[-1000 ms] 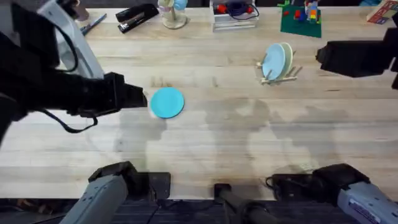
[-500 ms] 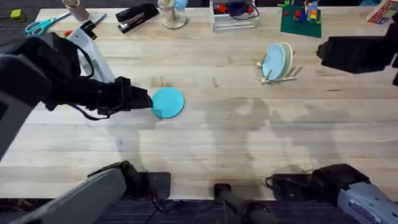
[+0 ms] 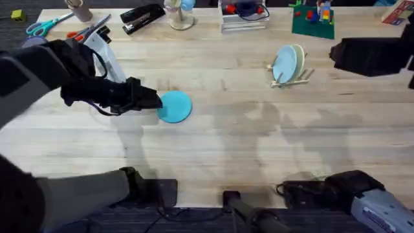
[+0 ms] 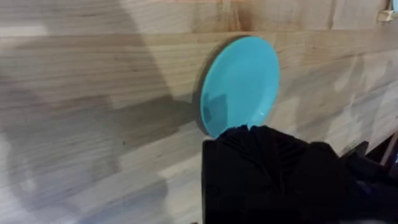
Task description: Pick up the plates from the table one by one and place each into a slot on the dish rack.
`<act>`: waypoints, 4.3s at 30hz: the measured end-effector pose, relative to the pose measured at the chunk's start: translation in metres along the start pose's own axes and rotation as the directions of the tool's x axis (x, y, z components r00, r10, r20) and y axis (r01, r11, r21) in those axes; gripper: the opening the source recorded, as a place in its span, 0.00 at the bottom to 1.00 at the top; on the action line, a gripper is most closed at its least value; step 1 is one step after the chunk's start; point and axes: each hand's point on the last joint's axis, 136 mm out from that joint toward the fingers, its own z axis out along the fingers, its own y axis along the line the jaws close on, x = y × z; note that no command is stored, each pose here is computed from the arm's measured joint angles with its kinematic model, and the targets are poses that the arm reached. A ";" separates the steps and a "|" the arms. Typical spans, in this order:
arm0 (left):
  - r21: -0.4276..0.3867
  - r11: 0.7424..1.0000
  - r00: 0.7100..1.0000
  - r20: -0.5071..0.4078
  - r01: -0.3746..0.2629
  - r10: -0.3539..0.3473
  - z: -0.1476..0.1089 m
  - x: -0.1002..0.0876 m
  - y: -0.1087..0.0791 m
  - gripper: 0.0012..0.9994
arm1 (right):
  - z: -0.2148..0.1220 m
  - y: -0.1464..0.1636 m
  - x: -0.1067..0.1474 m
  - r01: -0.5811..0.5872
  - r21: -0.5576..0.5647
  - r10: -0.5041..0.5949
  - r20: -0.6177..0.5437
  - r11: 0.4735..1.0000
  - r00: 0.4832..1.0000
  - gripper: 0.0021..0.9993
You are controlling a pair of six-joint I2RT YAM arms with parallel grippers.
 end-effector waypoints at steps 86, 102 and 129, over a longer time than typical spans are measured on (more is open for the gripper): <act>0.236 0.936 0.966 -0.074 0.260 -0.250 0.048 -0.020 0.017 0.04 | 0.090 0.062 0.032 -0.182 -0.248 0.065 -0.414 0.951 0.908 1.00; 0.236 0.937 0.966 -0.074 0.260 -0.249 0.049 -0.020 0.017 0.04 | 0.183 0.138 0.066 -0.179 -0.322 -0.038 -0.567 0.930 0.823 1.00; 0.236 0.937 0.966 -0.073 0.259 -0.248 0.049 -0.020 0.017 0.04 | 0.264 0.232 0.118 -0.331 -0.418 -0.035 -0.663 0.846 0.748 1.00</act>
